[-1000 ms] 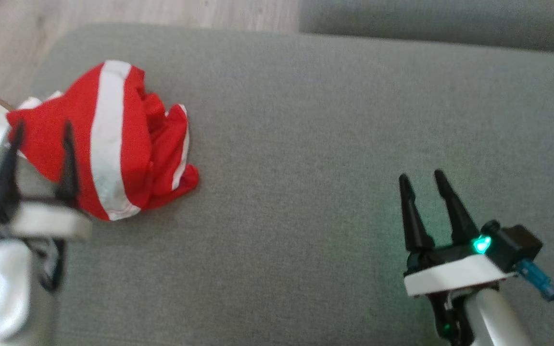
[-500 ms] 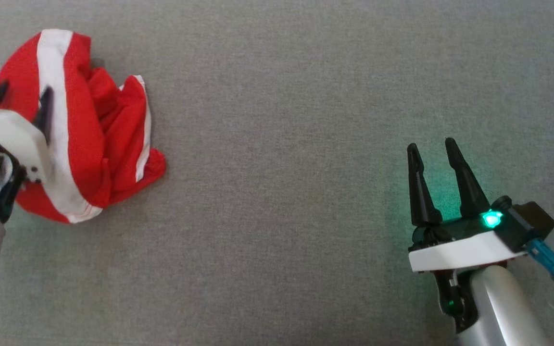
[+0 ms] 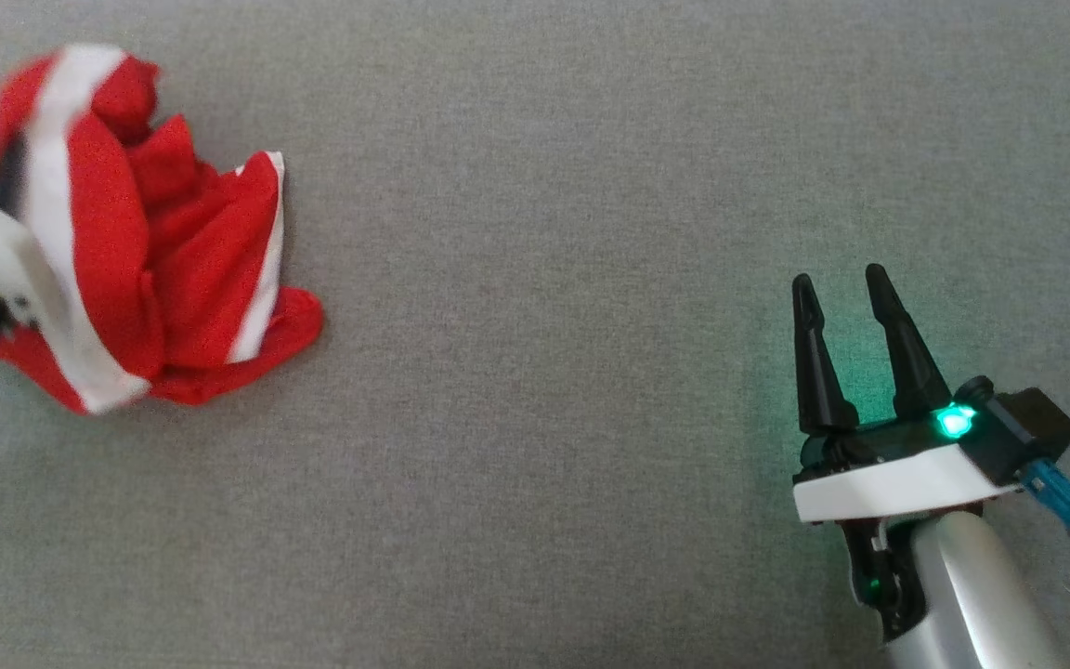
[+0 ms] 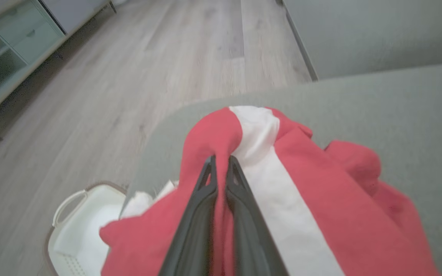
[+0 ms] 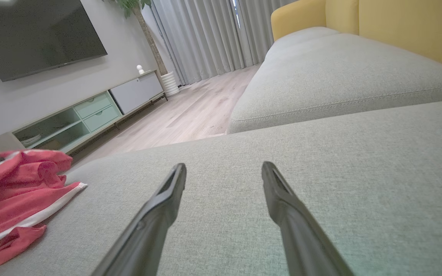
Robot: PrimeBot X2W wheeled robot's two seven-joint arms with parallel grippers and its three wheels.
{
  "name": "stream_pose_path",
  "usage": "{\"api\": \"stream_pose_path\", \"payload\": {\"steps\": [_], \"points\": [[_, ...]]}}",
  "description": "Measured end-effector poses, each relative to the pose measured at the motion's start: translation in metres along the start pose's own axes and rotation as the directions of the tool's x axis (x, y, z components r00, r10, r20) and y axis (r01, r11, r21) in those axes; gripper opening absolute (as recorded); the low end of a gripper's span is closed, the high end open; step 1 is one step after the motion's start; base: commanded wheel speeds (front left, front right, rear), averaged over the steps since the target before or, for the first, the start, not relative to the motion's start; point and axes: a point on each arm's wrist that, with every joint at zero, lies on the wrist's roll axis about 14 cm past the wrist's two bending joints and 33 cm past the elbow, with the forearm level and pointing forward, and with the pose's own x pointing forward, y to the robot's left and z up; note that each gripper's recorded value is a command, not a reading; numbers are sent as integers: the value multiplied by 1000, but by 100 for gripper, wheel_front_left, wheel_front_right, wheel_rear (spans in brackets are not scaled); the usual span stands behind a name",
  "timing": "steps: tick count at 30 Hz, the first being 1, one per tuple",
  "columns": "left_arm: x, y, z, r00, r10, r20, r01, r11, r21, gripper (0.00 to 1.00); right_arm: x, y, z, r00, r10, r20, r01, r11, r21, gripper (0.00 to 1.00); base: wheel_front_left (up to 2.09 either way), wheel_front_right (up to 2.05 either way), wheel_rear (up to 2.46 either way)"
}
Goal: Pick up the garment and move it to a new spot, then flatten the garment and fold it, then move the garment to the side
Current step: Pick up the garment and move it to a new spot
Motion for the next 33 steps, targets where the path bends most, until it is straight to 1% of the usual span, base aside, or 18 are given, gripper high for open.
{"api": "stream_pose_path", "payload": {"steps": [2, 5, 9, 10, 14, 18, 21, 24, 27, 30, 31, 33], "points": [[-4, 9, 32, 993, 21, 119, -20, 1000, -10, 0, -1, 2, 3, 1000, 4, 7, -4, 1000, -3, 100, 0, 0, 0], [-18, 20, 80, 957, 48, 287, -41, 999, -31, 0, -3, 6, 9, 1000, 12, 19, -12, 1000, -4, 100, 0, 0, 0], [-44, 29, 124, 892, 63, 447, -53, 998, -36, 0, -7, 16, 19, 999, 30, 41, -30, 1000, 5, 100, 0, 0, 0], [-59, 30, 144, 852, 63, 519, -52, 998, -37, 0, -9, 20, 24, 998, 36, 53, -37, 999, 6, 100, 0, 0, 0], [-91, 23, 181, 765, 40, 643, -31, 999, -25, 0, -14, 25, 38, 995, 43, 87, -44, 999, 9, 100, 0, 0, 0], [-116, 5, 208, 698, -11, 716, 26, 1000, -11, 0, -24, 28, 44, 994, 43, 101, -44, 999, 7, 100, 0, 0, 0], [-120, -24, 215, 681, -71, 729, 84, 996, 19, 0, -30, 25, 50, 993, 28, 118, -30, 1000, 9, 100, 0, 0, 0], [-116, -68, 209, 686, -165, 709, 178, 982, 56, 0, -37, 20, 56, 991, 8, 136, -10, 1000, 10, 100, 0, 0, 0], [-113, -115, 202, 679, -260, 687, 285, 955, 80, 0, -45, 14, 64, 987, -16, 161, 13, 1000, 19, 100, 0, 0, 0], [-114, -161, 200, 653, -368, 662, 377, 916, 137, 0, -54, 6, 74, 981, -46, 190, 43, 999, 23, 100, 0, 0, 0], [-114, -161, 200, 653, -368, 662, 377, 916, 137, 0, -54, 6, 74, 981, -46, 190, 43, 999, 23, 100, 0, 0, 0], [-115, -192, 201, 625, -438, 646, 436, 882, 177, 0, -61, -2, 80, 975, -75, 210, 71, 997, 28, 100, 0, 0, 0]]}}
